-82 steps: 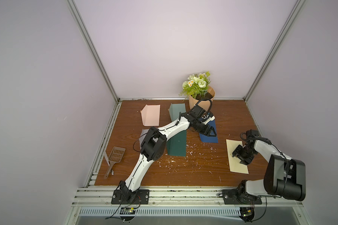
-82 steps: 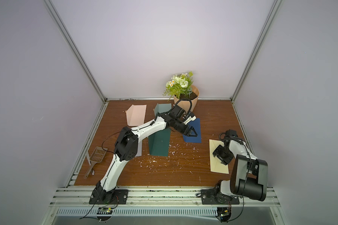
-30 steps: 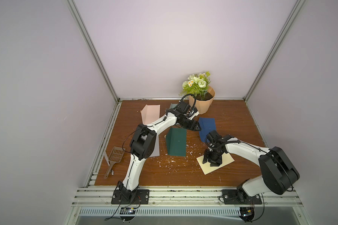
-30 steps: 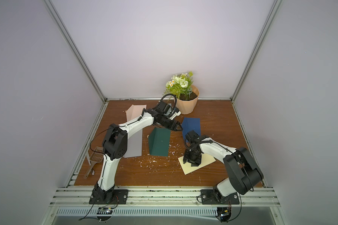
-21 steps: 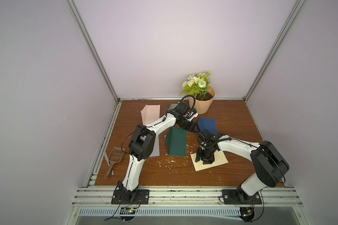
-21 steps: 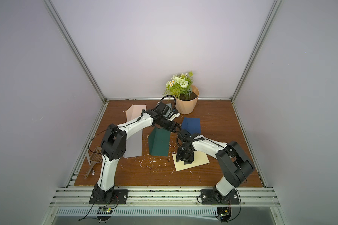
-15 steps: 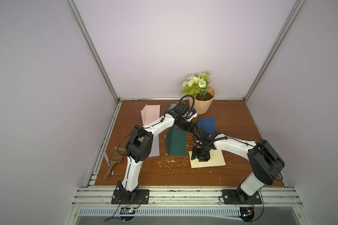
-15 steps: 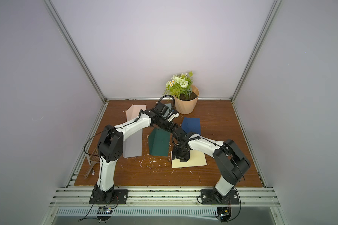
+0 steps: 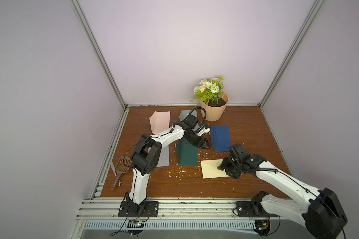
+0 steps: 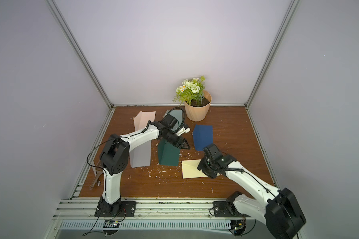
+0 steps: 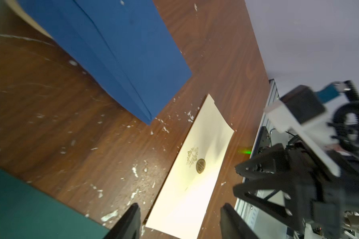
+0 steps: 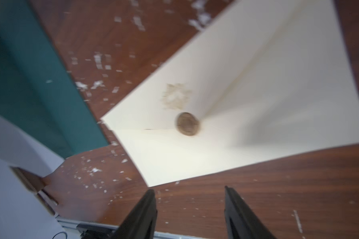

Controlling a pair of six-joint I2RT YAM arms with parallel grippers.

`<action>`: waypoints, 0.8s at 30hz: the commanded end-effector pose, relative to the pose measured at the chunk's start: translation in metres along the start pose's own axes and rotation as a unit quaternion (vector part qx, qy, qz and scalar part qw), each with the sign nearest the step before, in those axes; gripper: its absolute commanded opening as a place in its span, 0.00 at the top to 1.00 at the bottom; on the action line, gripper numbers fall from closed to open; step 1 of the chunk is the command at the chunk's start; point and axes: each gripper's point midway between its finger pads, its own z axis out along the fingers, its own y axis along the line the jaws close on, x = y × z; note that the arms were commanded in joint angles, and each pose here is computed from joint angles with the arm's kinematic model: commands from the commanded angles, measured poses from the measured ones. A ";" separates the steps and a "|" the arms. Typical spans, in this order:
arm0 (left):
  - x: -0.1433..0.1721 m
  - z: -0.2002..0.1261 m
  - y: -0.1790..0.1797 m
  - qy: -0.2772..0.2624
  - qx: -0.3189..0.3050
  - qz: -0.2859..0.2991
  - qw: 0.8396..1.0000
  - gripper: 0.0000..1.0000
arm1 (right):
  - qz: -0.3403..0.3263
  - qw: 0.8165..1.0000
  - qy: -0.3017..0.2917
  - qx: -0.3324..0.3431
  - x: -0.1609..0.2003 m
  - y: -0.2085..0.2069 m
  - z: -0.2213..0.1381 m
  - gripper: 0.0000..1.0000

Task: Open the envelope
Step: Move the envelope to the center of the board.

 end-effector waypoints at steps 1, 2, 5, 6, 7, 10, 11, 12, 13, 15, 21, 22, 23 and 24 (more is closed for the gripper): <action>0.016 0.019 -0.035 0.032 0.040 0.034 0.998 0.37 | 0.066 0.998 0.002 -0.015 0.006 -0.018 -0.003 0.43; 0.020 0.025 -0.035 0.039 0.041 0.032 0.998 0.37 | 0.075 0.997 0.006 -0.013 0.009 -0.027 -0.001 0.43; 0.028 0.036 -0.032 0.054 0.041 0.023 0.997 0.38 | 0.090 0.996 0.009 -0.015 0.012 -0.042 0.004 0.43; 0.029 0.037 -0.032 0.056 0.039 0.022 0.997 0.38 | 0.092 0.996 0.007 -0.015 0.012 -0.045 0.005 0.43; 0.031 0.040 -0.032 0.059 0.039 0.022 0.997 0.38 | 0.096 0.995 0.003 -0.014 0.010 -0.049 0.006 0.43; 0.039 0.049 -0.031 0.073 0.044 0.015 0.996 0.38 | 0.107 0.994 -0.003 -0.004 0.007 -0.060 0.010 0.43; 0.043 0.053 -0.030 0.079 0.043 0.013 0.996 0.38 | 0.110 0.994 -0.007 -0.003 0.005 -0.062 0.010 0.43; 0.046 0.056 -0.029 0.084 0.041 0.012 0.996 0.38 | 0.112 0.994 -0.010 -0.002 0.004 -0.064 0.011 0.43; 0.050 0.060 -0.029 0.089 0.040 0.011 0.995 0.38 | 0.115 0.993 -0.015 -0.002 0.001 -0.066 0.010 0.43; 0.055 0.065 -0.027 0.097 0.039 0.008 0.994 0.38 | 0.123 0.992 -0.024 -0.002 -0.003 -0.069 0.009 0.44; 0.069 0.077 -0.014 0.117 0.034 -0.010 0.993 0.39 | 0.136 0.990 -0.040 0.010 -0.008 -0.078 0.000 0.44; 0.070 0.078 -0.013 0.118 0.033 -0.012 0.992 0.39 | 0.137 0.990 -0.043 0.013 -0.009 -0.079 -0.001 0.44; 0.072 0.079 -0.012 0.121 0.033 -0.012 0.992 0.39 | 0.138 0.989 -0.045 0.016 -0.009 -0.081 -0.003 0.44; 0.074 0.080 -0.011 0.124 0.032 -0.015 0.992 0.39 | 0.141 0.989 -0.045 0.019 -0.009 -0.083 -0.003 0.44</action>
